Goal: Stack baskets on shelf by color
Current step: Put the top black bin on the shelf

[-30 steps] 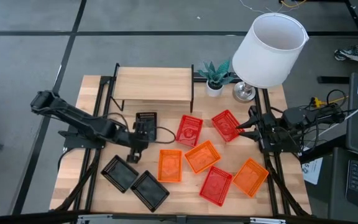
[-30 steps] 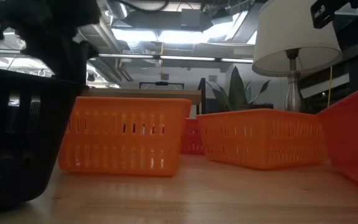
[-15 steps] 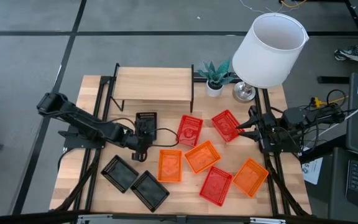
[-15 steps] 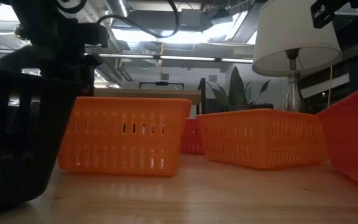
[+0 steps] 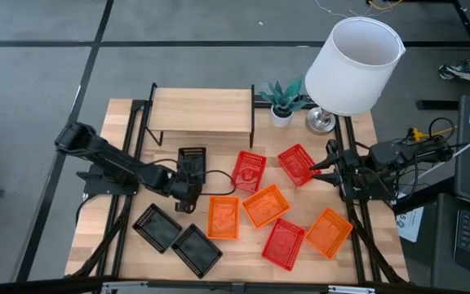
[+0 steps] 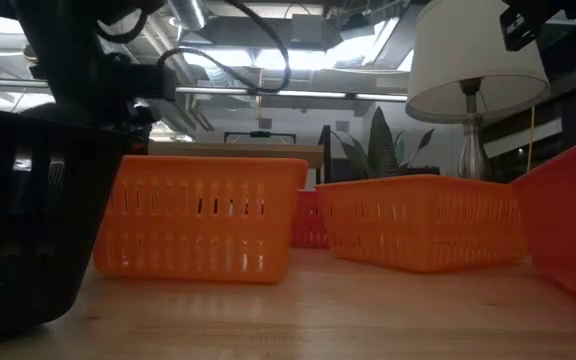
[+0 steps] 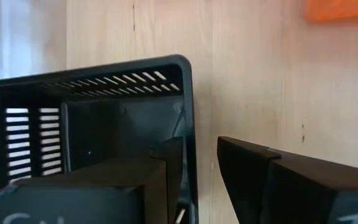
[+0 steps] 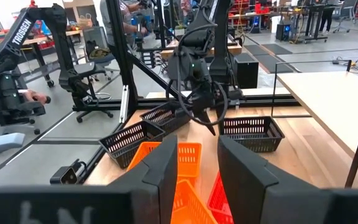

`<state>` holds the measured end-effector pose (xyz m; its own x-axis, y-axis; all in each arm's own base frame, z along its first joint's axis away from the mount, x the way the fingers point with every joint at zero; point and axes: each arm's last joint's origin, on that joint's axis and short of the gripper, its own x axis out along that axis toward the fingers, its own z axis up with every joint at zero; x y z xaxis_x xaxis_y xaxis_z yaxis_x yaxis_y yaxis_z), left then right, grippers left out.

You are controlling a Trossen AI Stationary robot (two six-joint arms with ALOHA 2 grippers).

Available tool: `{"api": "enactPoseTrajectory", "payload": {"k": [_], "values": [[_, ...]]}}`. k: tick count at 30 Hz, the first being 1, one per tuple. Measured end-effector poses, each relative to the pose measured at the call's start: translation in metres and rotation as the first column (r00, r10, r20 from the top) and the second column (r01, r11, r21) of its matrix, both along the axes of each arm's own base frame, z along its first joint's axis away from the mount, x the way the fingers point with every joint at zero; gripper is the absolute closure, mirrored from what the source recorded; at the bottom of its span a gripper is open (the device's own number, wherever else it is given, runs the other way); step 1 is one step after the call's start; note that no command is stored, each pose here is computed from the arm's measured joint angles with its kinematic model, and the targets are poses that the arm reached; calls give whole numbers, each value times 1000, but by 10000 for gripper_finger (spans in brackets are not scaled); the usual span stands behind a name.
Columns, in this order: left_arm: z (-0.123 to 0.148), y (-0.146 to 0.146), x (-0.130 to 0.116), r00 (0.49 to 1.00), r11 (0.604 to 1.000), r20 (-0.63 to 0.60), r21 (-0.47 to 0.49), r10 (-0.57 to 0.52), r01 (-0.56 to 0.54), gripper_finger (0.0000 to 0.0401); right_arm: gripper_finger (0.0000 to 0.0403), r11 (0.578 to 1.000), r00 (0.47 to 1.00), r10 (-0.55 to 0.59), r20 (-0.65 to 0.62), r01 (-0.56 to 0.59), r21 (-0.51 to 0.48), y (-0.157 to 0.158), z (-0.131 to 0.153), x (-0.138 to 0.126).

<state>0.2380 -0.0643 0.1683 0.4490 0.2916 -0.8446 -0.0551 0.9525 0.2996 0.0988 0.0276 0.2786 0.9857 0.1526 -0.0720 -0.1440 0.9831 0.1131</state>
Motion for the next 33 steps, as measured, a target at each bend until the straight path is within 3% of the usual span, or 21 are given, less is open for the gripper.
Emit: {"api": "enactPoseTrajectory", "payload": {"k": [12, 18, 23, 26, 33], "values": [[-13, -3, 9, 995, 994, 31, -61, 96, -94, 311, 289, 1000, 1000, 0, -2, 0, -2, 0, 0, 0], [-12, -4, 9, 992, 988, 36, -95, 123, -120, 387, 289, 1000, 1000, 0, -6, 0, -5, 0, -1, 0], [-9, -4, 11, 991, 987, 38, -103, 129, -125, 399, 289, 1000, 1000, 0, -6, 0, -5, 0, -1, 0], [9, -7, 16, 992, 987, 32, -104, 126, -122, 399, 289, 1000, 1000, 0, -6, 0, -5, 0, -1, 0], [77, -22, 27, 995, 988, 16, -125, 95, -92, 400, 289, 1000, 1000, 0, -7, 0, -4, 0, -1, 0]]}}
